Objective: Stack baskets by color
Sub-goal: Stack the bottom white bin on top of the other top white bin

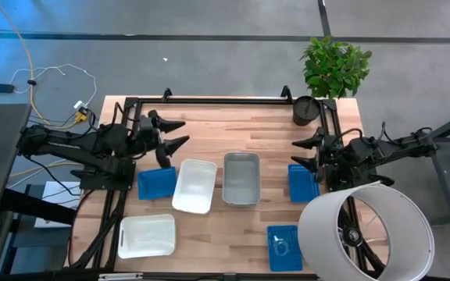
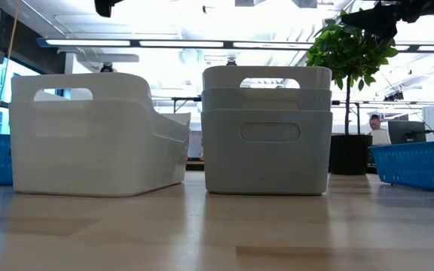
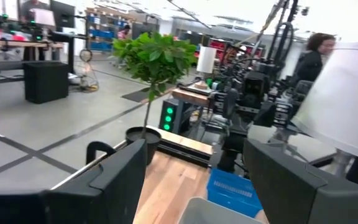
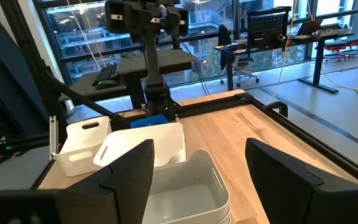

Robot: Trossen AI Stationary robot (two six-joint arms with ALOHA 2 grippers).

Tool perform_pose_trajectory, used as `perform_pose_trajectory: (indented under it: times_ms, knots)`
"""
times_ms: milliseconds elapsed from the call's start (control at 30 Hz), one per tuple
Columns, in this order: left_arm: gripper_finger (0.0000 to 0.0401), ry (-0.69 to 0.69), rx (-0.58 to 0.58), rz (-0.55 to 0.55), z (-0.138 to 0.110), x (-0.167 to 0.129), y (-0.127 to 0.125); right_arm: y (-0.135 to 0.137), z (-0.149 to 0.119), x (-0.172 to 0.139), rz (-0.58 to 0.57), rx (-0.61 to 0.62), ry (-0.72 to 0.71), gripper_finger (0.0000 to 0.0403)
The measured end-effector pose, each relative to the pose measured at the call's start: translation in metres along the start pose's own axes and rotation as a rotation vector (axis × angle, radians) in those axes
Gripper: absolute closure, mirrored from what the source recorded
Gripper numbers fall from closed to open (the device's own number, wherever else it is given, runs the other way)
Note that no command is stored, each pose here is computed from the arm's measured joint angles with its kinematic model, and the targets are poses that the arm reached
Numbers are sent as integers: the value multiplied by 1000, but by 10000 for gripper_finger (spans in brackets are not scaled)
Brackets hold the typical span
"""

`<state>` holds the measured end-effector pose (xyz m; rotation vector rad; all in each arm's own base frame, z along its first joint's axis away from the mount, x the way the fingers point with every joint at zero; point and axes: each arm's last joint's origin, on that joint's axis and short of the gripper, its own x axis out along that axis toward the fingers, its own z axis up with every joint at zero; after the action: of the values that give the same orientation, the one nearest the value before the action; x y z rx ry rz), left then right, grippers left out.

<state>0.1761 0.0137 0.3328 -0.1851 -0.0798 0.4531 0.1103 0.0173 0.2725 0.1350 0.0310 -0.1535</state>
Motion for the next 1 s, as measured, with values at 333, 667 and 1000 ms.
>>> perform_pose_trajectory:
  times_ms: [333,667,1000]
  knots:
    - [144,0,-53,1,0,0,0,0,0,0,0,1,0,162]
    - [144,5,-53,-25,0,0,-1,0,0,0,-1,11,0,162]
    - [144,5,-53,-24,0,0,-1,0,0,0,-2,7,-1,162]
